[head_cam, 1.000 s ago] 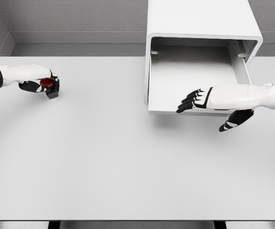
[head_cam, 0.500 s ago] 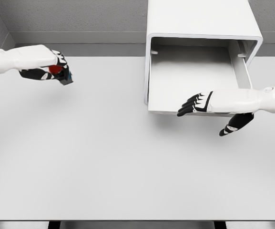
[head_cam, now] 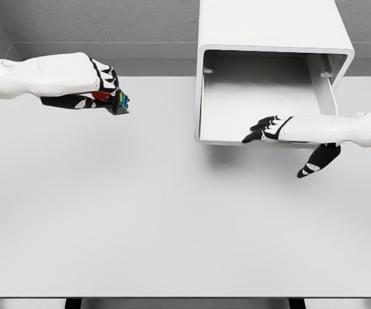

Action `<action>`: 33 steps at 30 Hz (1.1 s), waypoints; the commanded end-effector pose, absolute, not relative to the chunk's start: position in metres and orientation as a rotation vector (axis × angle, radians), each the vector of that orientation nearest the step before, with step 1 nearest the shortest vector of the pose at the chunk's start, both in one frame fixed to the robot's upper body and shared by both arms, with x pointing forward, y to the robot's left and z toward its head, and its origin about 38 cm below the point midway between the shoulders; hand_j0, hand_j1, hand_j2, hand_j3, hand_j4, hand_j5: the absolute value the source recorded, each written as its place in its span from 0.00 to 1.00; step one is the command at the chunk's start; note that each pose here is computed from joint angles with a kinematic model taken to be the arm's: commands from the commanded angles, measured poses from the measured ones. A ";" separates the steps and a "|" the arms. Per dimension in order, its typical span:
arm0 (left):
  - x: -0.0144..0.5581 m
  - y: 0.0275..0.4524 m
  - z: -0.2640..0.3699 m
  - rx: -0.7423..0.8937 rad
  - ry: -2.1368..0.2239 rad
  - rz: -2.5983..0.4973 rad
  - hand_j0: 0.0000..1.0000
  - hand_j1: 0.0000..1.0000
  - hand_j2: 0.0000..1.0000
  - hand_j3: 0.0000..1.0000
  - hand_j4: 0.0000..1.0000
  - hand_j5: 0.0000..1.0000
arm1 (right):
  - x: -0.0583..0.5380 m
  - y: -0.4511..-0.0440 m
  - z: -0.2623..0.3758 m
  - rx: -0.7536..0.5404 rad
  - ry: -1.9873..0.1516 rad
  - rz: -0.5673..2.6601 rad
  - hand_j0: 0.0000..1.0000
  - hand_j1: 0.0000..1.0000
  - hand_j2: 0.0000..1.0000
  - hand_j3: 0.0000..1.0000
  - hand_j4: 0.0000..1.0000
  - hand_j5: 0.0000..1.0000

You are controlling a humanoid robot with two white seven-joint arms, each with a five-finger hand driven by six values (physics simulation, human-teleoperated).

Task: Slide open multi-storey tabletop storage cabinets and put open load switch and slide close multi-storey tabletop storage cabinets

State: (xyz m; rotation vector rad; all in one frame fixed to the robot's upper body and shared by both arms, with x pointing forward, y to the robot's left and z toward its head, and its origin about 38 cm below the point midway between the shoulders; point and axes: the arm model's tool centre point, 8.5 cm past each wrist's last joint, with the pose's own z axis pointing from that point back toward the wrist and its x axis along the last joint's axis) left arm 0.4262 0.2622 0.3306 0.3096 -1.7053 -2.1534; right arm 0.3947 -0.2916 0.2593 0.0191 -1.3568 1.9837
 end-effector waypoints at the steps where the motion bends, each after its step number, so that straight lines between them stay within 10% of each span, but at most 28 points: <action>1: 0.423 0.257 0.335 0.298 -1.736 -2.150 0.43 0.43 0.43 0.43 0.43 0.43 | 0.392 -0.288 0.261 0.039 -1.377 2.003 1.00 1.00 1.00 1.00 1.00 1.00; 33: 0.390 0.145 0.369 0.071 -2.141 -2.196 0.43 0.43 0.43 0.43 0.43 0.43 | 0.378 -0.305 0.283 0.062 -1.481 2.068 1.00 1.00 1.00 1.00 1.00 1.00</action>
